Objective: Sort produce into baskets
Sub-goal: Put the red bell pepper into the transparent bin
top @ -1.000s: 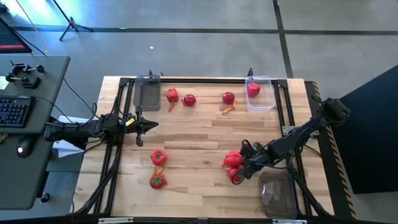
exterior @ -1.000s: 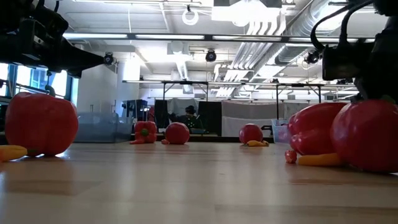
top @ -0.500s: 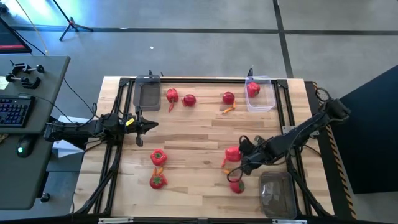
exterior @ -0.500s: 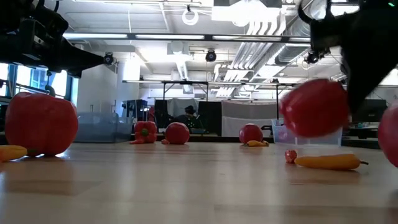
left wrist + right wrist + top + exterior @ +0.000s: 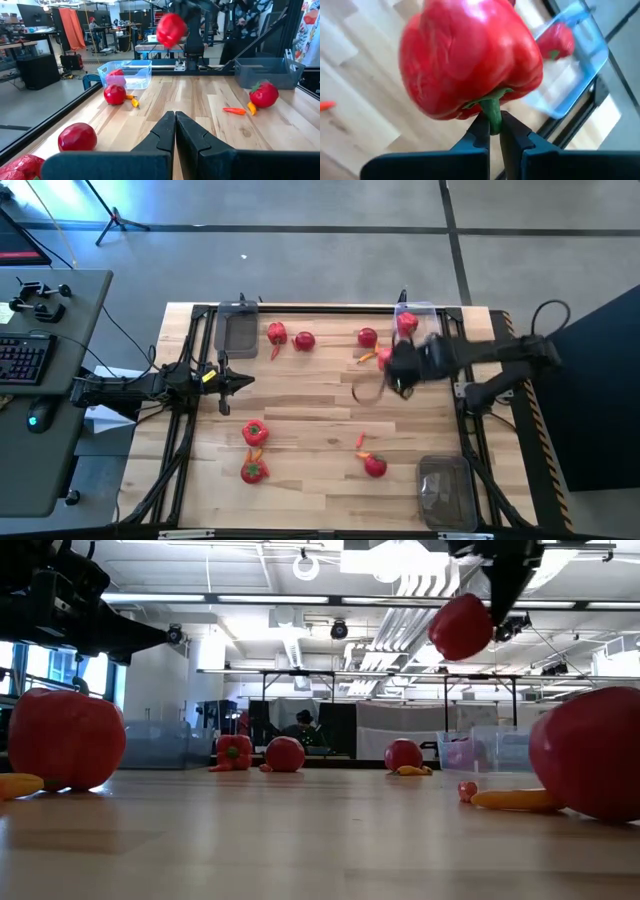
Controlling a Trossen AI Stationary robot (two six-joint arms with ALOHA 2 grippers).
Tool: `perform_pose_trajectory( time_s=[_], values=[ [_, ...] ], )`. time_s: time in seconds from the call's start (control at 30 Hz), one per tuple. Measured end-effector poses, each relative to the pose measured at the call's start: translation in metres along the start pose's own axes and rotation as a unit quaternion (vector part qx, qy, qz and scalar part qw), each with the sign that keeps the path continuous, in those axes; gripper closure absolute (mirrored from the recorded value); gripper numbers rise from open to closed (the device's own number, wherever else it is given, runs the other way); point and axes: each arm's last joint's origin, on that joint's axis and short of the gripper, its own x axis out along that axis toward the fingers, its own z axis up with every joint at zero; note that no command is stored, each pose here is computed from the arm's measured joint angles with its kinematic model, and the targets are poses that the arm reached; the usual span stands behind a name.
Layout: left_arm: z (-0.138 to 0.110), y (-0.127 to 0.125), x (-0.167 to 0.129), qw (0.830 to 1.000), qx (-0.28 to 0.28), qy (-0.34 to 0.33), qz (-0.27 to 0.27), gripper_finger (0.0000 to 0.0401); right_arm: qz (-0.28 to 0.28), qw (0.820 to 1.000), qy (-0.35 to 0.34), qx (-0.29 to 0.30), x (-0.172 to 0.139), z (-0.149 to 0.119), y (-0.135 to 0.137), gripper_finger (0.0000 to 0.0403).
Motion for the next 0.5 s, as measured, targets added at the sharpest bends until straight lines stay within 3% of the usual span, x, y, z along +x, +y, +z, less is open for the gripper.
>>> perform_pose_trajectory(
  time_s=[0.1, 0.27, 0.5],
  values=[
    [0.000, 0.000, 0.000, 1.000, -0.001, 0.000, 0.000, 0.0401, -0.014, 1.000, 0.019, -0.002, 0.008, 0.022, -0.028, 0.0399],
    [0.000, 0.000, 0.000, 1.000, -0.001, 0.000, 0.000, 0.0401, -0.014, 0.994, 0.105, 0.025, 0.046, 0.047, -0.077, 0.0400],
    [0.000, 0.000, 0.000, 1.000, -0.001, 0.000, 0.000, 0.0401, -0.005, 0.970, 0.212, 0.123, 0.102, 0.061, -0.144, 0.0400]
  ],
)
